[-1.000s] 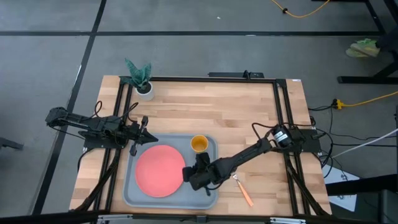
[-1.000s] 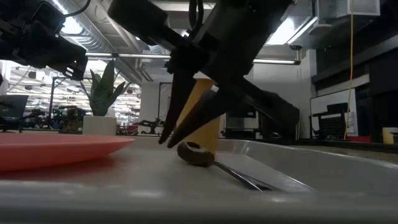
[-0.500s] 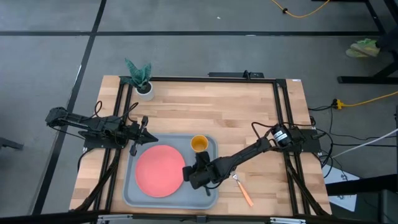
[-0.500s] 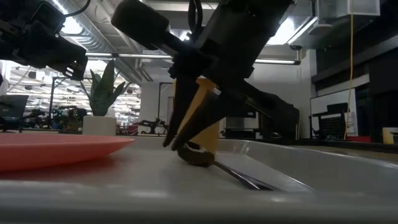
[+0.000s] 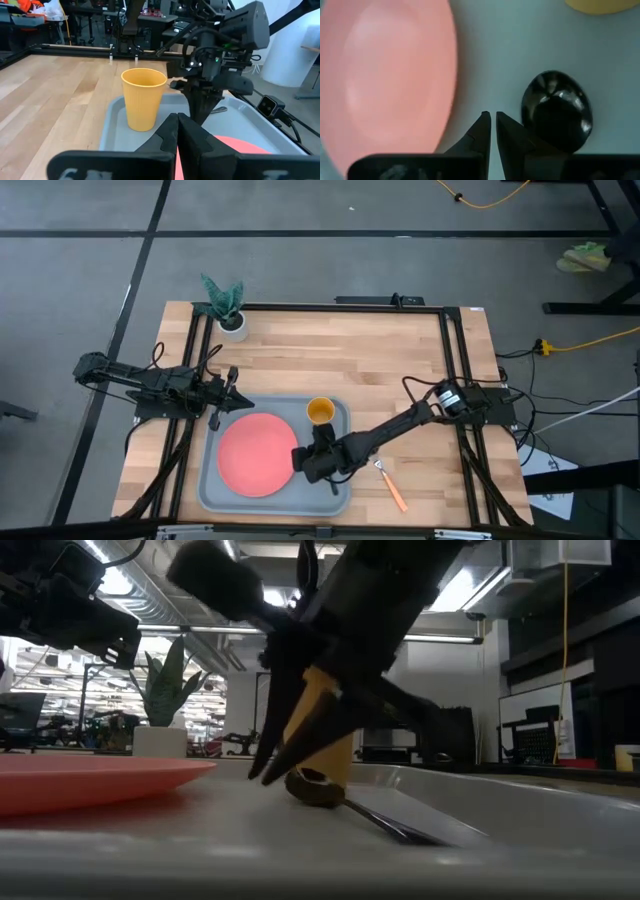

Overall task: Pick and place plate/cup/fork/spoon on tray
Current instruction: Put the black spoon on the gray tray

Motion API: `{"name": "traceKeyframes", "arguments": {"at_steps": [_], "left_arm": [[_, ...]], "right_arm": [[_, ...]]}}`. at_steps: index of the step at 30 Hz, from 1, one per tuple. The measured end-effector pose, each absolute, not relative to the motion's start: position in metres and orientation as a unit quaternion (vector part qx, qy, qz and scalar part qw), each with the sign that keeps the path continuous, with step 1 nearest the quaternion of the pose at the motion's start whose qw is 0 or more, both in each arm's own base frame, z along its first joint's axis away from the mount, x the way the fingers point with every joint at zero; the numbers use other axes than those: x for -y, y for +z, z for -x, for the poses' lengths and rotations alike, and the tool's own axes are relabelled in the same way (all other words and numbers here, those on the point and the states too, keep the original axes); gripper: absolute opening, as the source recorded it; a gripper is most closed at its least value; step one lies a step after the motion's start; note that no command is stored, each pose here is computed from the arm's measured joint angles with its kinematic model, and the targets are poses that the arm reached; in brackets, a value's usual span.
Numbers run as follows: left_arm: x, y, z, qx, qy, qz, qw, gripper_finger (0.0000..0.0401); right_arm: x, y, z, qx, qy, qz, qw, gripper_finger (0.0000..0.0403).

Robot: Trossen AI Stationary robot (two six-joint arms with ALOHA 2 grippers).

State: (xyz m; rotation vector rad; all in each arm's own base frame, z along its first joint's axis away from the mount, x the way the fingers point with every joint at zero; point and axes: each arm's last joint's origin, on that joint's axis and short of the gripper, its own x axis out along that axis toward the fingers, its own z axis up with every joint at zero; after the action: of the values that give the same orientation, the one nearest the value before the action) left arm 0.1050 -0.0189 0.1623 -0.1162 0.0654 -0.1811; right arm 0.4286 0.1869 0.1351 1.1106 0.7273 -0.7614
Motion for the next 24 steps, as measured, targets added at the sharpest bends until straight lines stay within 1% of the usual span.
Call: {"name": "traceKeyframes", "arguments": {"at_steps": [6,24], "left_arm": [[0.0188,0.1622,-0.1050,-0.033,-0.090,0.058,0.994,0.0000],[0.0188,0.1622,-0.1050,-0.033,-0.090,0.058,0.994,0.0000]], "right_arm": [[-0.1864,0.1273,-0.4293,-0.333,-0.351,-0.497,0.720,0.0033],[-0.1832,0.1251,-0.4238,-0.339,-0.376,-0.465,0.726,0.0033]]}}
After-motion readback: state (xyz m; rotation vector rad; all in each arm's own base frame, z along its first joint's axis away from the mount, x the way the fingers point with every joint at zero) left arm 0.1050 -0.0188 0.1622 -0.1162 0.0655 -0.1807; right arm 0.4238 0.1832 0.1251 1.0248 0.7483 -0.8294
